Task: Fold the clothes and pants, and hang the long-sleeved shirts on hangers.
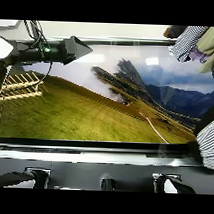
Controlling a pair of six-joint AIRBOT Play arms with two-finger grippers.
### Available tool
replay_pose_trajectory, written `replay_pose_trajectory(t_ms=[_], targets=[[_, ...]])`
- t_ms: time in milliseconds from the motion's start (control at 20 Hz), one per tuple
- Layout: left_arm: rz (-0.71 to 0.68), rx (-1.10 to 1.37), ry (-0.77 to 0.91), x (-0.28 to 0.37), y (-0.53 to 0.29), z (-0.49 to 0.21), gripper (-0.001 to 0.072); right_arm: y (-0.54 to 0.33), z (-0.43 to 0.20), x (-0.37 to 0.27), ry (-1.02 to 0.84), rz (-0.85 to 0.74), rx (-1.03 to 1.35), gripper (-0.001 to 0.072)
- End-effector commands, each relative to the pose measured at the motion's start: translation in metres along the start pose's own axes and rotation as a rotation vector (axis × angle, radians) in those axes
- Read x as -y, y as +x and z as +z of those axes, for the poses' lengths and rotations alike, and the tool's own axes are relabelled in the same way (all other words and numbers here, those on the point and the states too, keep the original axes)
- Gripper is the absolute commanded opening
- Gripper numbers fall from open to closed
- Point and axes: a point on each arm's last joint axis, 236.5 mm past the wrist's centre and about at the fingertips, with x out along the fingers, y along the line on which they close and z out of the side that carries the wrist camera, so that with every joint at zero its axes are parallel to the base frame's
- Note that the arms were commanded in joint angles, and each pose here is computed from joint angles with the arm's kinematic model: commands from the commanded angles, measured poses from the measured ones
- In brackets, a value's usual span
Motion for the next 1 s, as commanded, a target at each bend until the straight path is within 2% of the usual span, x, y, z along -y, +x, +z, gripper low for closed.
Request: replay_pose_trajectory(t_ms=[0,300,550,950], targets=[[0.001,-0.002,-0.002,-0.001,0.001,-0.001,0.0719,0.008,0.050,0.022,0.083,-0.049,0.164,0.0028],[0.004,-0.008,-0.007,-0.004,0.004,-0.002,0.0719,0.010,0.083,0.040,0.097,-0.077,0.292,0.0028],[0.006,-0.012,-0.011,-0.007,0.006,-0.003,0.0719,0.020,0.089,0.094,0.158,-0.213,0.326,0.0028],[0.006,-0.012,-0.011,-0.007,0.006,-0.003,0.0719,0.048,0.063,0.108,0.187,-0.260,0.234,0.0030]])
